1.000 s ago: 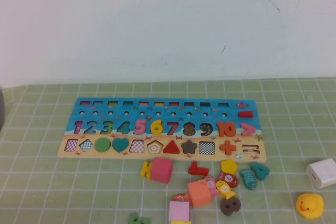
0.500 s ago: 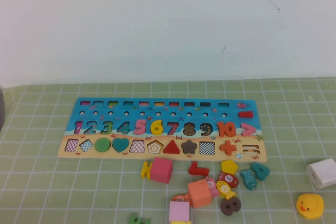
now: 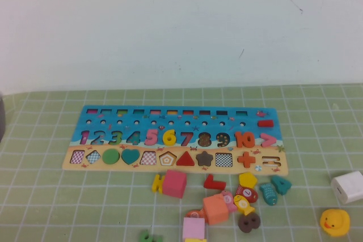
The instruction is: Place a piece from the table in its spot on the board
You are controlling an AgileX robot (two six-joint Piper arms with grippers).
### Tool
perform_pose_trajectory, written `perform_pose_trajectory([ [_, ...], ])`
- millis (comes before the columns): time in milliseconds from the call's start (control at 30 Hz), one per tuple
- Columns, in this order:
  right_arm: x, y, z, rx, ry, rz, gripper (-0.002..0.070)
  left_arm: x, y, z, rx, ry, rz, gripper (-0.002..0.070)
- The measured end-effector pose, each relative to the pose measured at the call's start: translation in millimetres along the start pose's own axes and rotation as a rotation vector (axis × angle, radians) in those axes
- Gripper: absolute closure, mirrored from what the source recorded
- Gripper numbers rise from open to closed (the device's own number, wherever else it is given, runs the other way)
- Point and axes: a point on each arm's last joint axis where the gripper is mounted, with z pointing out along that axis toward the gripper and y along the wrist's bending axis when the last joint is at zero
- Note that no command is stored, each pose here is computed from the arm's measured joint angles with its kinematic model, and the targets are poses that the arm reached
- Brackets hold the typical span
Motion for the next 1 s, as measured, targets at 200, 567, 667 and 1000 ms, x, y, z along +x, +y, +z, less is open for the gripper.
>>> perform_pose_trajectory([
  [200, 9, 1, 2, -0.007, 0.031, 0.034, 0.0678, 0, 0.0, 0, 0.0, 0.0, 0.0, 0.0676],
  [567, 16, -4, 1, 0.077, 0.107, 0.09, 0.0678, 0, 0.0, 0, 0.0, 0.0, 0.0, 0.0676],
  [667, 16, -5, 1, 0.105, 0.11, 0.099, 0.0678, 0, 0.0, 0, 0.0, 0.0, 0.0, 0.0676],
  [1000, 16, -5, 1, 0.101, 0.108, 0.096, 0.0678, 0, 0.0, 0, 0.0, 0.0, 0.0, 0.0676],
])
